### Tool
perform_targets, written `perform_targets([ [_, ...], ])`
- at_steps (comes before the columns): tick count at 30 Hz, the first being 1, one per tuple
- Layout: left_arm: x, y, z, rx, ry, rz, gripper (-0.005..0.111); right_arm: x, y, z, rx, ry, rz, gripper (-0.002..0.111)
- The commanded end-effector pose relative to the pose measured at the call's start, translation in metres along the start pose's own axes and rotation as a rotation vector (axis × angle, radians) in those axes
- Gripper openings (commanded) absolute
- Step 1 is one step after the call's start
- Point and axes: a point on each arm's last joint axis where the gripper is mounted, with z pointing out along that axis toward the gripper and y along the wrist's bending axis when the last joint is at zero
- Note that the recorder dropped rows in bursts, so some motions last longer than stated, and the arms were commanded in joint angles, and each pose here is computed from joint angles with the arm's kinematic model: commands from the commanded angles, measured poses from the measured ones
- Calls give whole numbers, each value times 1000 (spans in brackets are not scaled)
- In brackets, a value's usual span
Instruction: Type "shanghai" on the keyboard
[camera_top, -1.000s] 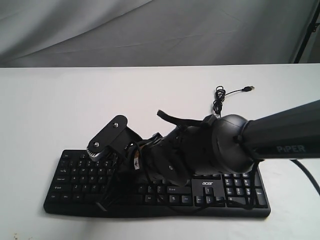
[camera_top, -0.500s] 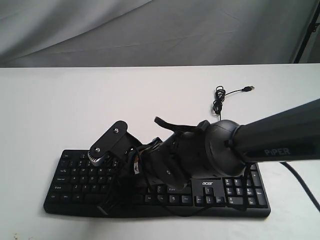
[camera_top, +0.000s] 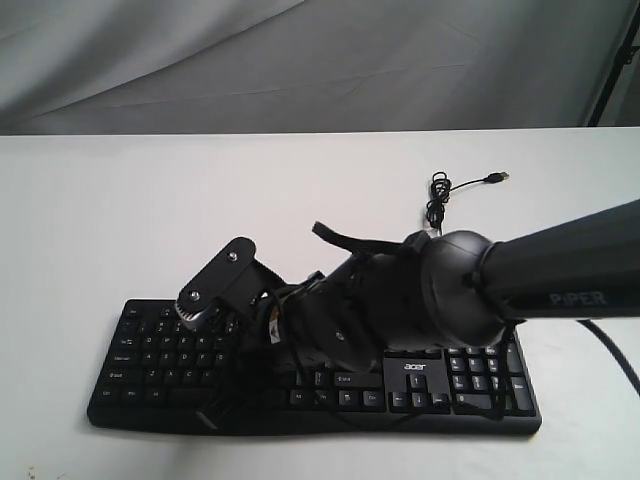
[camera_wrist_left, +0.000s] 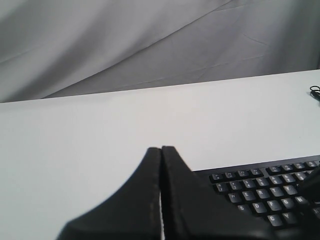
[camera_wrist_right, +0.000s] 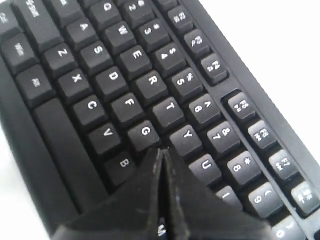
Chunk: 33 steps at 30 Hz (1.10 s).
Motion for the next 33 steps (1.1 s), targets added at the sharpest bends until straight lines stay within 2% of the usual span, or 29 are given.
perform_targets([
  [1, 1, 0, 0, 4, -4, -1, 0, -26, 13, -7, -16, -67, -53, 0],
  [6, 1, 0, 0, 4, -4, -1, 0, -56, 33, 7, -46, -99, -103, 0],
  [13, 1, 0, 0, 4, -4, -1, 0, -78, 41, 37, -70, -45, -116, 0],
  [33, 1, 0, 0, 4, -4, -1, 0, -74, 34, 49, -60, -28, -133, 0],
])
